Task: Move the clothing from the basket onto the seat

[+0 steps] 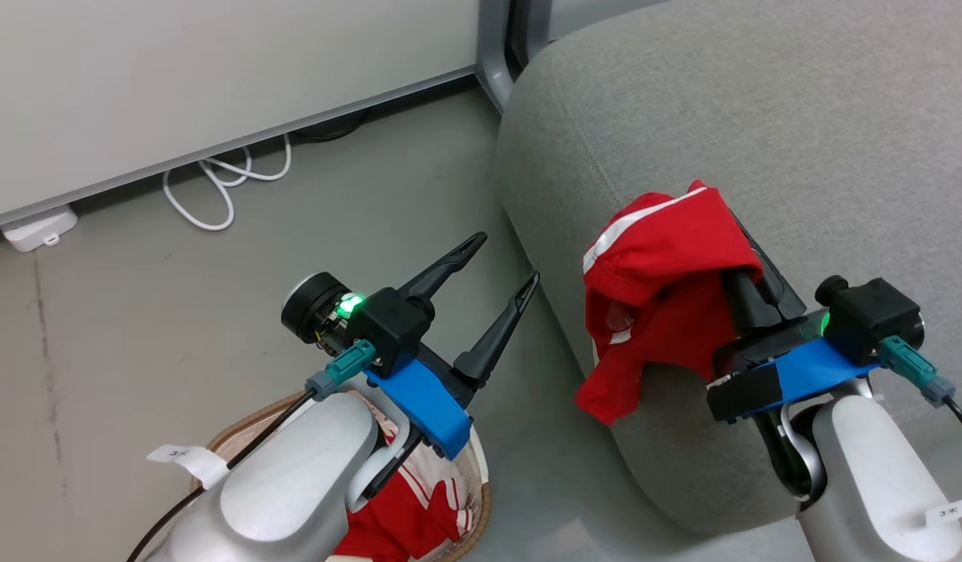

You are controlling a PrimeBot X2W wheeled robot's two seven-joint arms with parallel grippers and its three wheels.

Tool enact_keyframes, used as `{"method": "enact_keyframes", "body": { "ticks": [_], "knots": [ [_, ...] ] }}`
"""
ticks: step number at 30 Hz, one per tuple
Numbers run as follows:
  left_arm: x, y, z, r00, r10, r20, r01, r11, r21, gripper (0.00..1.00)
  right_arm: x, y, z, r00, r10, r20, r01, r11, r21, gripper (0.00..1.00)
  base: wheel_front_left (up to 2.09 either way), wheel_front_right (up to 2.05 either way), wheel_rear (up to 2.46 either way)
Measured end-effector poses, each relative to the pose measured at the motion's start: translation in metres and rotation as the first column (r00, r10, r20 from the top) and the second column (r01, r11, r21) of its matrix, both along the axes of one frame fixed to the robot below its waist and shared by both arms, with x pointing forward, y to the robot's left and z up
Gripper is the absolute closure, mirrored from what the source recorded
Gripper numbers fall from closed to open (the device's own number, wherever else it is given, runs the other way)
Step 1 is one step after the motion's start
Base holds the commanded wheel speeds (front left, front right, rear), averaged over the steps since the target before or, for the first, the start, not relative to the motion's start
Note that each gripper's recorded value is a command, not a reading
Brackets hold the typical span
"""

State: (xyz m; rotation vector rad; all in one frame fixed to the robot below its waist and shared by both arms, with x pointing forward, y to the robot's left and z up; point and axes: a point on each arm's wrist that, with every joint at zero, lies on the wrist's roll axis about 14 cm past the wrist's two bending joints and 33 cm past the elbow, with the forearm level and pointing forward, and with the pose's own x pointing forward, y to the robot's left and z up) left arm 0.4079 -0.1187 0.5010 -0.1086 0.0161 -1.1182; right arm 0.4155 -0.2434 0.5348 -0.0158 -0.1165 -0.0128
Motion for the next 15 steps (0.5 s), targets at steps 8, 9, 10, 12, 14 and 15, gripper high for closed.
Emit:
{"method": "enact_keyframes", "body": {
  "ticks": [8, 9, 10, 12, 14, 15],
  "knots": [
    [-0.009, -0.019, -0.003, 0.998, -0.059, -0.007, 0.059, 0.998, -0.007, 0.00, -0.019, -0.022, -0.002, 0.996, -0.089, -0.001, 0.089, 0.996, 0.031, 1.00, 0.00, 0.00, 0.00],
    [-0.009, -0.020, -0.003, 0.998, -0.062, -0.007, 0.061, 0.998, -0.007, 0.00, -0.020, -0.023, -0.001, 0.996, -0.093, 0.003, 0.092, 0.995, 0.032, 1.00, 0.00, 0.00, 0.00],
    [-0.009, -0.021, -0.003, 0.998, -0.063, -0.007, 0.063, 0.998, -0.008, 0.00, -0.021, -0.024, -0.001, 0.995, -0.096, 0.004, 0.096, 0.995, 0.032, 1.00, 0.00, 0.00, 0.00],
    [-0.009, -0.021, -0.002, 0.998, -0.064, -0.004, 0.064, 0.998, -0.009, 0.00, -0.021, -0.027, 0.003, 0.994, -0.106, 0.015, 0.105, 0.994, 0.029, 1.00, 0.00, 0.00, 0.00],
    [-0.007, -0.021, -0.002, 0.998, -0.061, -0.002, 0.061, 0.998, -0.011, 0.00, -0.021, -0.031, 0.007, 0.993, -0.116, 0.029, 0.115, 0.993, 0.025, 1.00, 0.00, 0.00, 0.00],
    [-0.006, -0.021, -0.002, 0.998, -0.058, -0.003, 0.058, 0.998, -0.013, 0.00, -0.019, -0.033, 0.011, 0.992, -0.121, 0.040, 0.120, 0.993, 0.023, 1.00, 0.00, 0.00, 0.00]
  ]
}}
